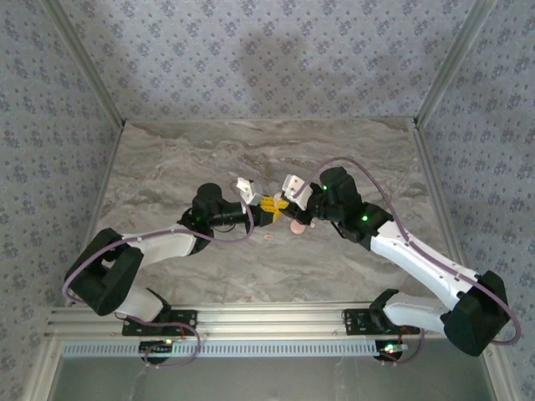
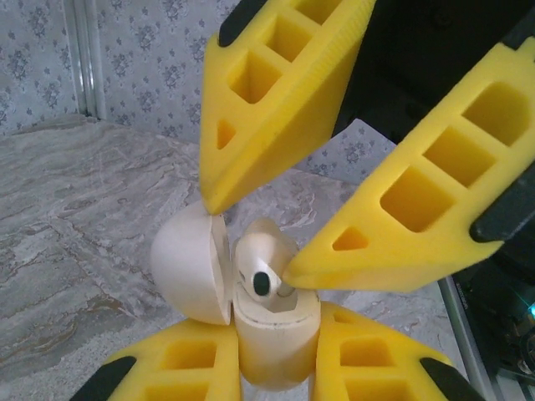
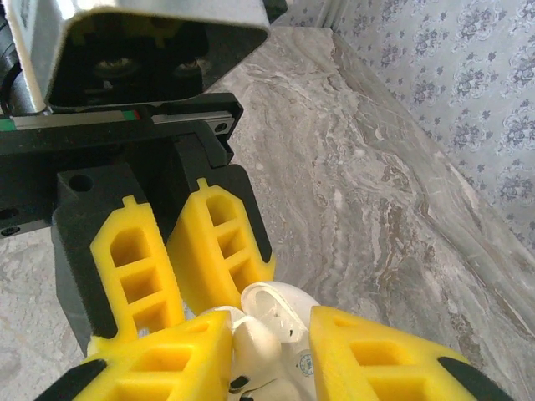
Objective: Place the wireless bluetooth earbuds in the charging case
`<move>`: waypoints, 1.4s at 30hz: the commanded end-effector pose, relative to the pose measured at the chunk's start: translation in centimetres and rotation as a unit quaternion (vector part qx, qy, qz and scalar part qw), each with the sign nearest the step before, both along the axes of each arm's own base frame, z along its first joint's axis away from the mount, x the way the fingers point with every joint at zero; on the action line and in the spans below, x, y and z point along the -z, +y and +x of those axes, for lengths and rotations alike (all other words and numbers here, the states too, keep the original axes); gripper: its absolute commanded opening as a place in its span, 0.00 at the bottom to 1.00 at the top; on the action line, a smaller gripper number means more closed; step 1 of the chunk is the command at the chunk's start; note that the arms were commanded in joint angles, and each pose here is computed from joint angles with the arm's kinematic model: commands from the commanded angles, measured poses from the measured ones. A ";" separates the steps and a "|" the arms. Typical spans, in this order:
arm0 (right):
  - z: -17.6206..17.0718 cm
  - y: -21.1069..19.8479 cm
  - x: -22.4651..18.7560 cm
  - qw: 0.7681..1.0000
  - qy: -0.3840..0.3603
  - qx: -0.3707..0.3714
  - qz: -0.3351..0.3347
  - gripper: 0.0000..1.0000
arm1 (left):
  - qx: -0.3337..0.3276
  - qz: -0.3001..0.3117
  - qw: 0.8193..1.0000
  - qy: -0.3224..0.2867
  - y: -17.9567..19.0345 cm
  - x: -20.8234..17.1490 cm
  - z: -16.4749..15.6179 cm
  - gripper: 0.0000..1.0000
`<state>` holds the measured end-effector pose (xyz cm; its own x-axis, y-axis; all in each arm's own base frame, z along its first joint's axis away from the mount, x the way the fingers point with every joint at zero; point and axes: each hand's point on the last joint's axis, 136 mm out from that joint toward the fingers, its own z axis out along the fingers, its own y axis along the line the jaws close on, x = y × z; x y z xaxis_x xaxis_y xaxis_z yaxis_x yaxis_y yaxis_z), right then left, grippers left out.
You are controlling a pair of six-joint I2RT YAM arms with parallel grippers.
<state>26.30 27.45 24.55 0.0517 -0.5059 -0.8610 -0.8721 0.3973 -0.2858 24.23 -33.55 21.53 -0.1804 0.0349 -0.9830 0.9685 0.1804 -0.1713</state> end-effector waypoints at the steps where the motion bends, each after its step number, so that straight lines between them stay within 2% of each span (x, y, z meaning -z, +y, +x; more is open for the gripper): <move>1: -0.1 -0.2 -0.7 1.000 0.002 0.005 -0.002 0.35 | 0.009 -0.032 0.998 -0.057 0.0 -3.4 -0.7 0.07; 11: -0.9 -0.5 -4.9 0.998 -0.009 -0.003 0.070 0.44 | 0.001 -0.021 0.998 -0.060 0.2 -2.6 -0.6 0.07; 16: -1.4 -1.7 -6.3 0.995 0.016 0.001 0.097 0.49 | 0.004 0.001 0.998 -0.070 0.4 -1.8 -0.8 0.07; 20: -2.2 -2.9 -5.4 0.997 0.040 -0.007 0.063 0.62 | 0.012 0.019 0.996 -0.082 0.5 -1.3 -1.1 0.07; 24: -2.9 -3.6 -3.9 0.999 0.046 -0.017 0.006 0.80 | 0.025 0.036 0.995 -0.094 0.5 -1.1 -1.6 0.07; 27: -3.0 -3.8 -2.7 0.998 0.055 -0.027 -0.031 0.86 | 0.031 0.043 0.993 -0.104 0.7 -1.1 -1.9 0.07; 33: -2.7 -2.8 -0.9 0.991 0.087 -0.063 -0.081 0.88 | 0.047 0.039 0.992 -0.113 0.7 -1.5 -2.6 0.07; 42: -3.7 -0.4 1.2 0.979 0.129 -0.130 -0.086 0.86 | 0.044 0.037 0.992 -0.114 0.6 -2.0 -2.4 0.07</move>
